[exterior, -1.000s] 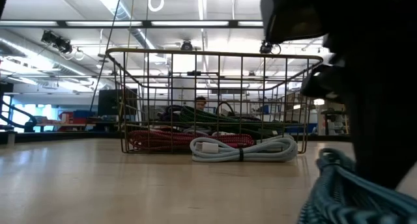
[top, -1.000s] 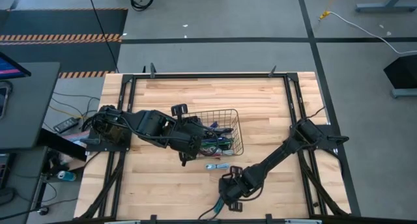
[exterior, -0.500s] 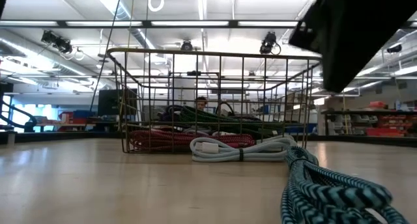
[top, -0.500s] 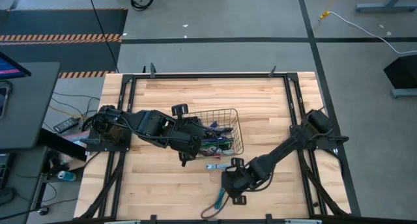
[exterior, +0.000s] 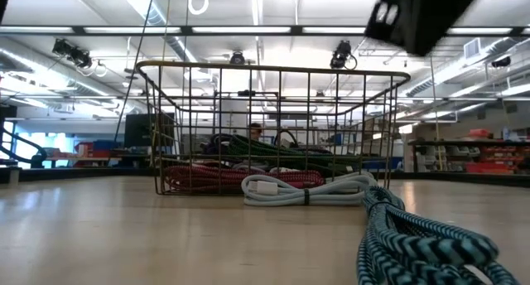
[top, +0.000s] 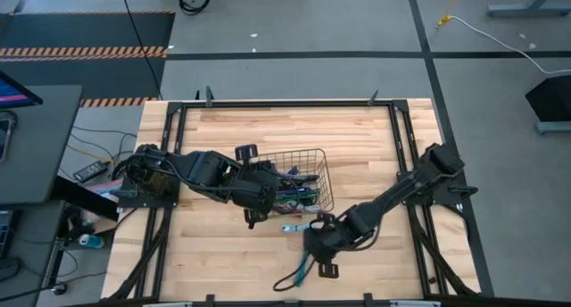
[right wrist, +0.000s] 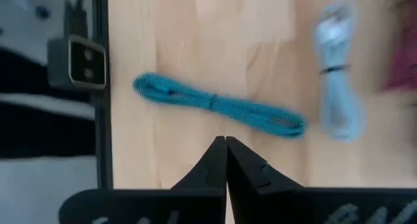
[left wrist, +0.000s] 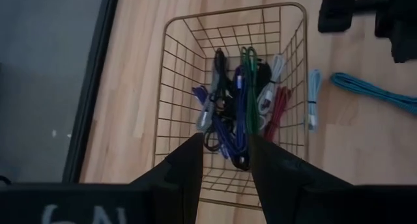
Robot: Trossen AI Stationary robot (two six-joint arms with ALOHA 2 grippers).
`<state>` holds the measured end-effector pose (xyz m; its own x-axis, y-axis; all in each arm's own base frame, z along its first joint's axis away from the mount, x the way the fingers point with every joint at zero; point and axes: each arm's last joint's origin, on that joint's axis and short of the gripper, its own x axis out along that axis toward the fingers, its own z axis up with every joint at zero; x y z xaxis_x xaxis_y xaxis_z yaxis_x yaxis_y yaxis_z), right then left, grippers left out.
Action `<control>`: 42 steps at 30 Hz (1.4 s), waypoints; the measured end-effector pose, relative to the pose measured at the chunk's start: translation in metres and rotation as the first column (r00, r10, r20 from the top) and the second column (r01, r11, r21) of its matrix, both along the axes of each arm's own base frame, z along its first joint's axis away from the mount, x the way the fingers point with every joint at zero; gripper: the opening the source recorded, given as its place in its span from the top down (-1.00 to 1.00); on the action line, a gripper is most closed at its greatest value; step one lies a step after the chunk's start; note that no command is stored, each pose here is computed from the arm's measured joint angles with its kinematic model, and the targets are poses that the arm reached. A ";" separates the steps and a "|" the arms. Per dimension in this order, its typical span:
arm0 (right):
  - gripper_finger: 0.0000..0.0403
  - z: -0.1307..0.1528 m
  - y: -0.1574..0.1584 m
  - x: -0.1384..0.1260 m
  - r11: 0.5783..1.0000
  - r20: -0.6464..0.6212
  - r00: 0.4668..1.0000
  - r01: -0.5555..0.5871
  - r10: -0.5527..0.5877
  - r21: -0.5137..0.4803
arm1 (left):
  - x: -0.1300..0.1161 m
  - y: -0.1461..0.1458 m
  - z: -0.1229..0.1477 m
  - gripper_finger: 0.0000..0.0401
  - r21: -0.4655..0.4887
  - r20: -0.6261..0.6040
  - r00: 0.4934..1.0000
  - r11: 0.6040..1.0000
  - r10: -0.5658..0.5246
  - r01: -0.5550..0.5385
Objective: Pick and place USB-C Cables
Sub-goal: Adjust the gold wire basket
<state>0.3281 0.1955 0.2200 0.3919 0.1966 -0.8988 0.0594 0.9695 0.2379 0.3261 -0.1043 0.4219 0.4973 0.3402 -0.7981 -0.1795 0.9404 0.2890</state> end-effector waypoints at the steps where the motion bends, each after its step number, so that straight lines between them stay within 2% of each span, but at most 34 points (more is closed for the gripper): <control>1: 0.98 0.009 -0.001 -0.002 1.000 0.025 1.000 0.015 -0.015 -0.023 | 0.000 0.000 0.000 0.35 -0.006 0.003 1.000 1.000 0.006 -0.006; 6: 0.98 0.069 -0.018 -0.019 0.976 0.189 0.975 0.147 -0.116 -0.161 | 0.000 0.000 0.000 0.35 -0.041 0.020 0.998 0.998 0.053 -0.052; 10: 0.99 0.121 -0.040 -0.045 0.939 0.311 0.936 0.245 -0.165 -0.239 | -0.001 -0.006 -0.001 0.35 -0.159 0.013 0.996 0.984 0.090 -0.087; 14: 0.98 0.157 -0.062 -0.072 0.938 0.381 0.909 0.265 -0.166 -0.223 | -0.004 -0.021 -0.004 0.35 -0.209 0.014 0.994 0.972 0.111 -0.106; 17: 0.99 0.169 -0.075 -0.084 0.962 0.377 0.919 0.197 -0.114 -0.188 | -0.008 -0.031 -0.004 0.35 -0.219 0.040 0.988 0.966 0.149 -0.137; 20: 0.99 0.164 -0.079 -0.086 0.966 0.327 0.944 0.109 -0.028 -0.233 | -0.012 -0.040 -0.003 0.35 -0.191 0.107 0.972 0.963 0.211 -0.188; 25: 0.99 0.145 -0.102 -0.077 0.930 0.250 0.967 0.053 0.042 -0.363 | -0.018 -0.051 -0.001 0.40 -0.184 0.194 0.938 0.950 0.287 -0.252; 27: 0.99 0.135 -0.116 -0.069 0.924 0.222 0.973 0.033 0.056 -0.381 | -0.019 -0.053 -0.001 0.41 -0.194 0.203 0.932 0.946 0.300 -0.262; 30: 1.00 0.118 -0.138 -0.052 0.945 0.252 0.963 -0.012 0.100 -0.327 | -0.020 -0.054 -0.001 0.43 -0.202 0.207 0.928 0.942 0.309 -0.268; 34: 1.00 0.093 -0.163 -0.026 0.966 0.360 0.919 -0.071 0.160 -0.249 | -0.020 -0.054 -0.001 0.44 -0.202 0.207 0.928 0.942 0.309 -0.268; 36: 1.00 0.078 -0.173 -0.013 0.973 0.366 0.915 -0.094 0.168 -0.212 | -0.020 -0.054 -0.001 0.44 -0.195 0.211 0.928 0.944 0.307 -0.267; 42: 1.00 0.024 -0.190 0.018 0.968 0.229 0.947 -0.190 0.224 -0.164 | -0.019 -0.052 0.000 0.44 -0.156 0.241 0.920 0.948 0.309 -0.277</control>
